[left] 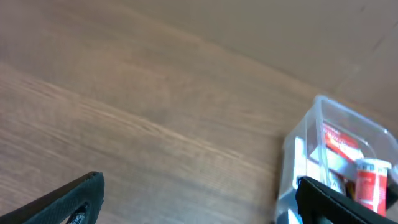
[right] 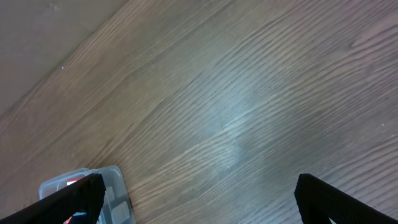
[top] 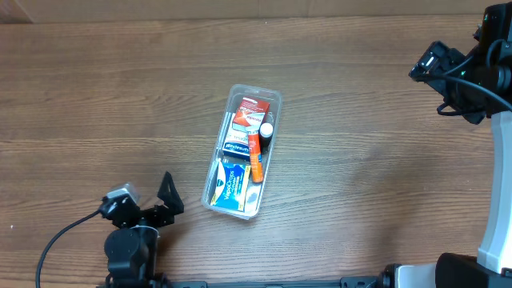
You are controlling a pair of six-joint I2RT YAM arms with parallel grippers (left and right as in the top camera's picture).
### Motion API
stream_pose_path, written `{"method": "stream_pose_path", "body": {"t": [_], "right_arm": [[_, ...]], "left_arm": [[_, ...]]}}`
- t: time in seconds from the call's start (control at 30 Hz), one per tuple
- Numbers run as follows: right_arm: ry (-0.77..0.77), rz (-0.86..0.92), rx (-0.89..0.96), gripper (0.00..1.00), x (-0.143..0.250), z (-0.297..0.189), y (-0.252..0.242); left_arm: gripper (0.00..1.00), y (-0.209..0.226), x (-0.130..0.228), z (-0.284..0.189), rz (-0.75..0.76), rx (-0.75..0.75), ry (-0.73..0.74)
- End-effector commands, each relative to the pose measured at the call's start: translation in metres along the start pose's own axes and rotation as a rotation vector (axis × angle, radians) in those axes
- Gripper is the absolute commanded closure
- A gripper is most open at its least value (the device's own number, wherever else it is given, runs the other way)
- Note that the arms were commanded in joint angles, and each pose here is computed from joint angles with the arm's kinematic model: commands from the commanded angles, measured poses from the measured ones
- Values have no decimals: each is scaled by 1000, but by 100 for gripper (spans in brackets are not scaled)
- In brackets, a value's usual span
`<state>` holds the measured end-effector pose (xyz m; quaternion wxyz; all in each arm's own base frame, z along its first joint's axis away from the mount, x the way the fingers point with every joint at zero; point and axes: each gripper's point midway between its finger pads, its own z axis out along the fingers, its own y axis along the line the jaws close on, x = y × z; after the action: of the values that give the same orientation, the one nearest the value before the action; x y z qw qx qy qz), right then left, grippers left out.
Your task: Pack container
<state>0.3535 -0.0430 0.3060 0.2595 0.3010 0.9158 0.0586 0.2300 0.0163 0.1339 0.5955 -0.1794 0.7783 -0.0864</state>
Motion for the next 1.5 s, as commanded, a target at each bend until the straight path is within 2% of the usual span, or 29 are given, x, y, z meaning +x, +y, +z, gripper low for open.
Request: {"method": "stream_pose_path", "body": {"t": [0.0,0.4,0.47,0.5,0.57,0.63,0.67,0.77,0.97,1.23,1.47], "right_arm": [[-13,1,-13,0,-2,-5,2],[-25,0,-12,0,-2,-9,1],[-121,0,54,0,-14,-21,-13],[-177,-27,23,0,-18,-31,-10],[-337,-271,-194,0,-18,-54,30],[-466,-473,-372,0,7,-69,56],[-499,-490,-412,0,29,-67,52],[-463,-465,-427,0,96,-32,16],[-474,-460,-434,0,180,27,-40],[-562,-457,-460,0,209,62,-60],[-512,-445,-428,0,218,88,-69]], "left_arm": [[0,-1,1,0,5,9,3],[0,-1,1,0,5,9,3],[0,-1,1,0,5,9,3],[0,-1,1,0,5,9,3],[0,-1,1,0,5,9,3],[0,-1,1,0,5,9,3],[0,-1,1,0,5,9,3],[0,-1,1,0,5,9,3],[0,-1,1,0,5,9,3],[0,-1,1,0,5,9,3],[0,-1,1,0,5,9,3]]}}
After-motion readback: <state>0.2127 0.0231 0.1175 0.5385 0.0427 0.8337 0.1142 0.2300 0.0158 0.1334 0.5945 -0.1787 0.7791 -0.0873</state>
